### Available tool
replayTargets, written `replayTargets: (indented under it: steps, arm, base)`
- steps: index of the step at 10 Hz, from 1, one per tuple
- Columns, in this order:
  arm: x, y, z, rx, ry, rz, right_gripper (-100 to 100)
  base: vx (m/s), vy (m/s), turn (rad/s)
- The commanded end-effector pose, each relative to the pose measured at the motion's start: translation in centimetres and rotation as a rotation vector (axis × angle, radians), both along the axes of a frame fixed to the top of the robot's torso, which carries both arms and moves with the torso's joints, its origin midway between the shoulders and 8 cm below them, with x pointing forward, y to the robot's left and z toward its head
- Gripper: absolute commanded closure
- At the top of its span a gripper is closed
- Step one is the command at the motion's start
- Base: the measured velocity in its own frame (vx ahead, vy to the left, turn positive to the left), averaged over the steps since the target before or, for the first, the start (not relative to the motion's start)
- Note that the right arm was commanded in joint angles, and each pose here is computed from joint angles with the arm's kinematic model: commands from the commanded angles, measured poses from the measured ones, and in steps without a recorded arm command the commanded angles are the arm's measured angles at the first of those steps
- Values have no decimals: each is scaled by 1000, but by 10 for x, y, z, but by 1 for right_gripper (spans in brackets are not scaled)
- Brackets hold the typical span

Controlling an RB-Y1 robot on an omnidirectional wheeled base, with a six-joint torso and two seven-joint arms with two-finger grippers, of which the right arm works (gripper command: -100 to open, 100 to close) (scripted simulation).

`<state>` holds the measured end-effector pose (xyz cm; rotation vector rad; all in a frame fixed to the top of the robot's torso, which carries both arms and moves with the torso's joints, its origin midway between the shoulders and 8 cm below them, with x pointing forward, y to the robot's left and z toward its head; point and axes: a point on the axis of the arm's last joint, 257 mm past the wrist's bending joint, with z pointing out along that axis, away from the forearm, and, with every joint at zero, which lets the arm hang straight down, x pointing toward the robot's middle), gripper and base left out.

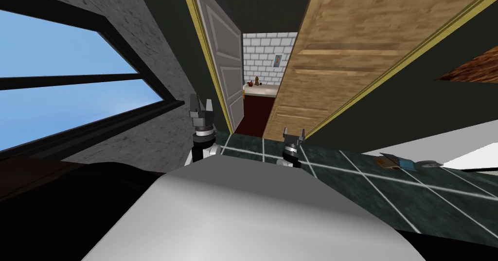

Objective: Push the door open

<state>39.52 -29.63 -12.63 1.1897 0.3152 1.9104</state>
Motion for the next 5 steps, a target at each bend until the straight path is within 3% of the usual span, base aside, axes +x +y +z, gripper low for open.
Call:
replayTargets:
  steps: [1,5]
  arm:
    - [3,-7,-15,59,16,13,-100]
    - [5,-24,-55,197,57,31,-100]
  base:
    - [83,-55,252]
    - [87,-60,202]
